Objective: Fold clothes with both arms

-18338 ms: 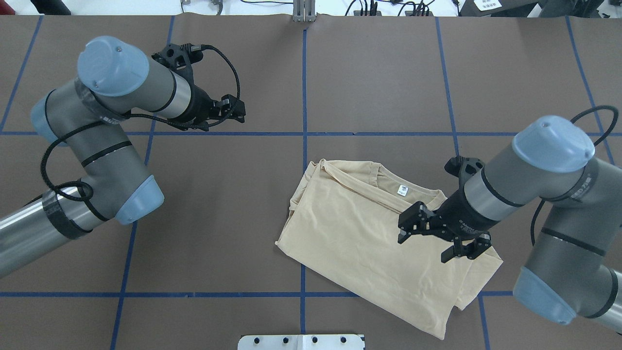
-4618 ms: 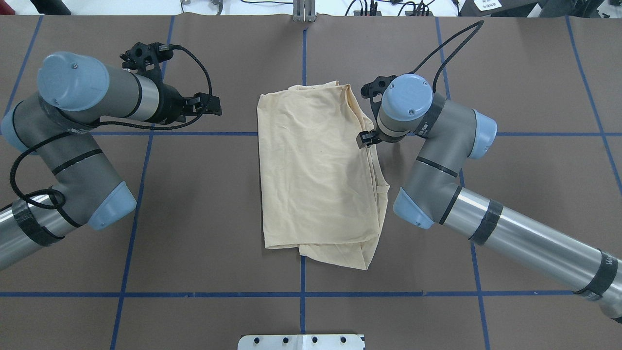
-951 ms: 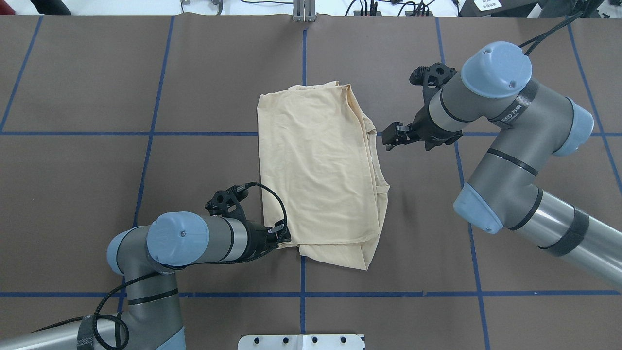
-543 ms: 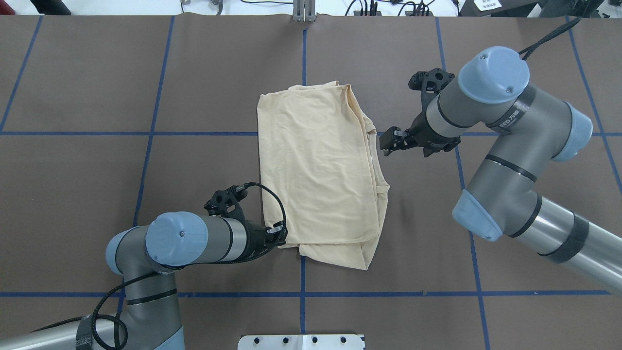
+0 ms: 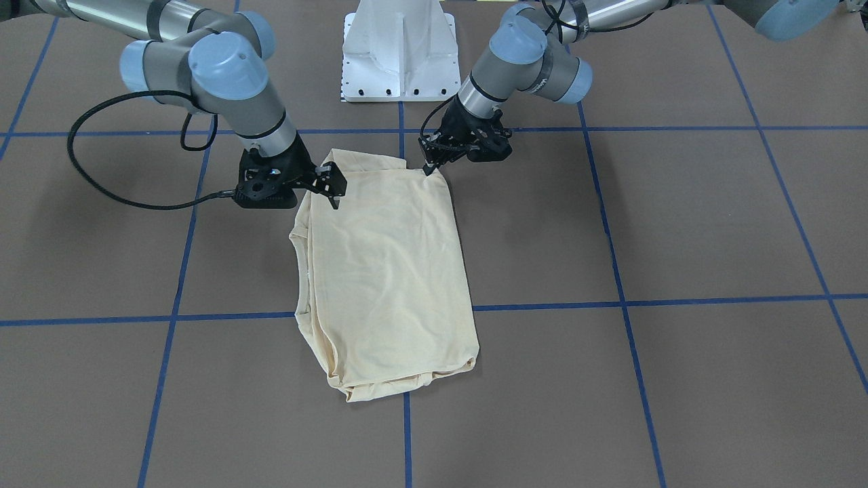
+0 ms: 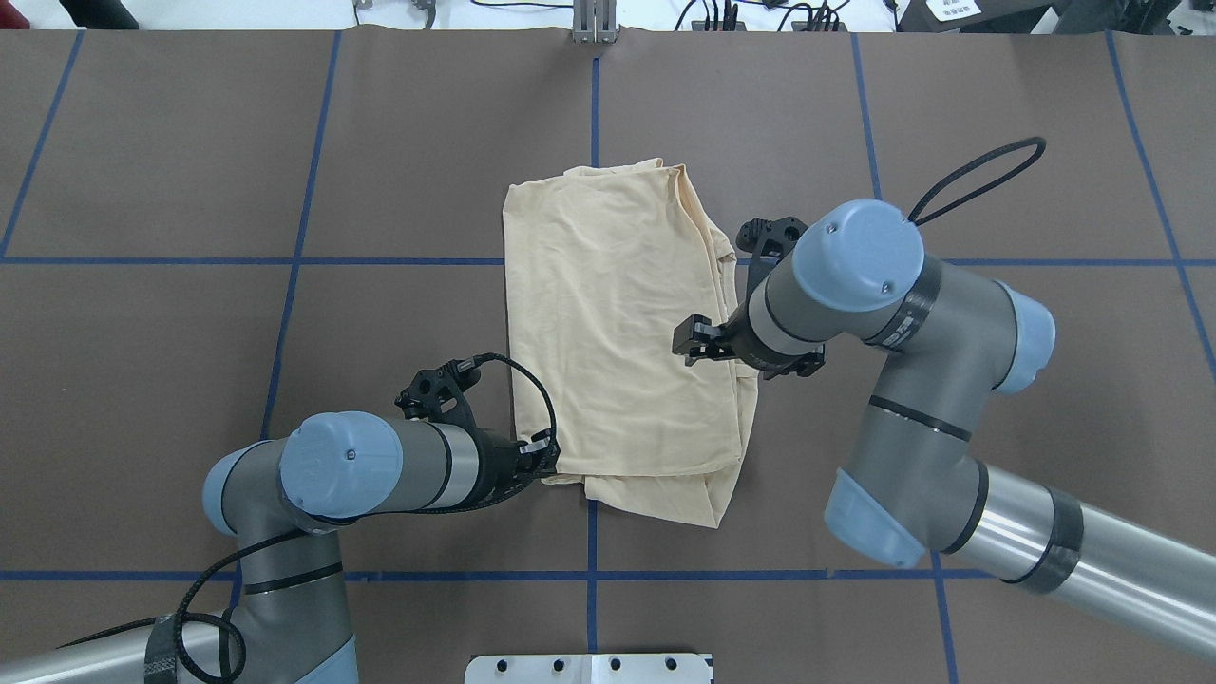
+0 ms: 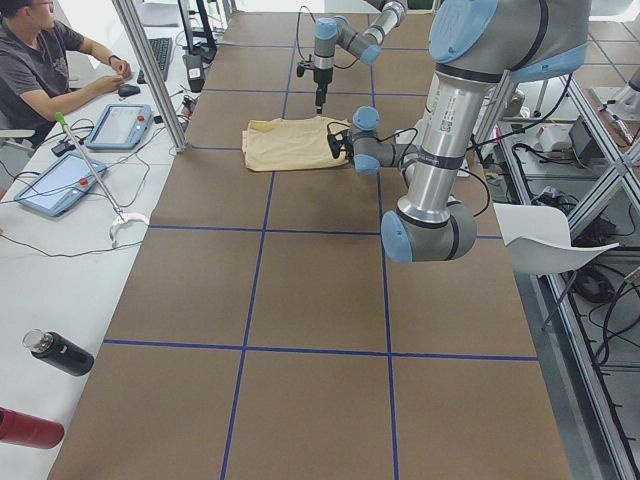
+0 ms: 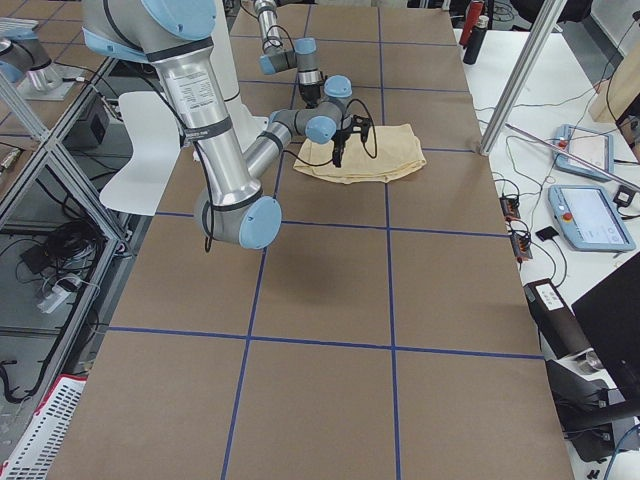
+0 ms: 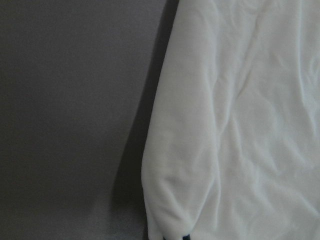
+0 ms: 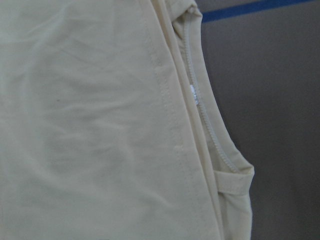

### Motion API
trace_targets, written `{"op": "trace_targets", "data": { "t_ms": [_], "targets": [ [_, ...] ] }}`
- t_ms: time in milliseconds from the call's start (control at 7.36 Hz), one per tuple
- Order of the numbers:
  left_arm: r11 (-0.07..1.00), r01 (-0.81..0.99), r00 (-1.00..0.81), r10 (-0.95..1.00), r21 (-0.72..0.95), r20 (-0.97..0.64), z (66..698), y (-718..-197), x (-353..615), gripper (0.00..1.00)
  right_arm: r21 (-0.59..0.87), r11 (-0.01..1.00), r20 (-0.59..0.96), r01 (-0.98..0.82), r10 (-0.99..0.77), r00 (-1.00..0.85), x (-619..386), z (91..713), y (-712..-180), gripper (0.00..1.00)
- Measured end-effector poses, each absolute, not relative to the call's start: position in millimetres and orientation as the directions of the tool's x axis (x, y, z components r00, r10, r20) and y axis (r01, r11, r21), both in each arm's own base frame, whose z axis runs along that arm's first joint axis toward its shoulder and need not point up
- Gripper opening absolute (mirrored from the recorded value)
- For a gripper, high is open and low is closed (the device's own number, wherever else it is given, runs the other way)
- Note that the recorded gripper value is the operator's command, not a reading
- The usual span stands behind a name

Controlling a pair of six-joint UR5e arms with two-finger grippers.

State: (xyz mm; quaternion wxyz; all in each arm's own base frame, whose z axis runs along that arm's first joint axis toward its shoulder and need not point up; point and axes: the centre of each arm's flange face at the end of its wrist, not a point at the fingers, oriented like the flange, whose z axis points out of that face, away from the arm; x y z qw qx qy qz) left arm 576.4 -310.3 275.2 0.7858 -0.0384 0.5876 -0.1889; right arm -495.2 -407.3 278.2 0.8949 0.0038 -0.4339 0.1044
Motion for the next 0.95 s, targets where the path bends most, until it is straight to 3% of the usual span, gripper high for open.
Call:
{"op": "trace_targets", "data": {
  "t_ms": [679,951],
  "targets": [
    [0.925,0.253,0.244,-0.343,-0.282,-0.907,279,-310,576,0.00,-0.252,0.877,0.656,-0.409,0.466,0.594,-537,265,-337,1.00],
    [0.926,0.253,0.244,-0.342,-0.281,-0.907,279,-309,576,0.00,-0.285,0.859,0.635,-0.425,0.501,0.588,-540,268,-322,0.99]
  ]
}}
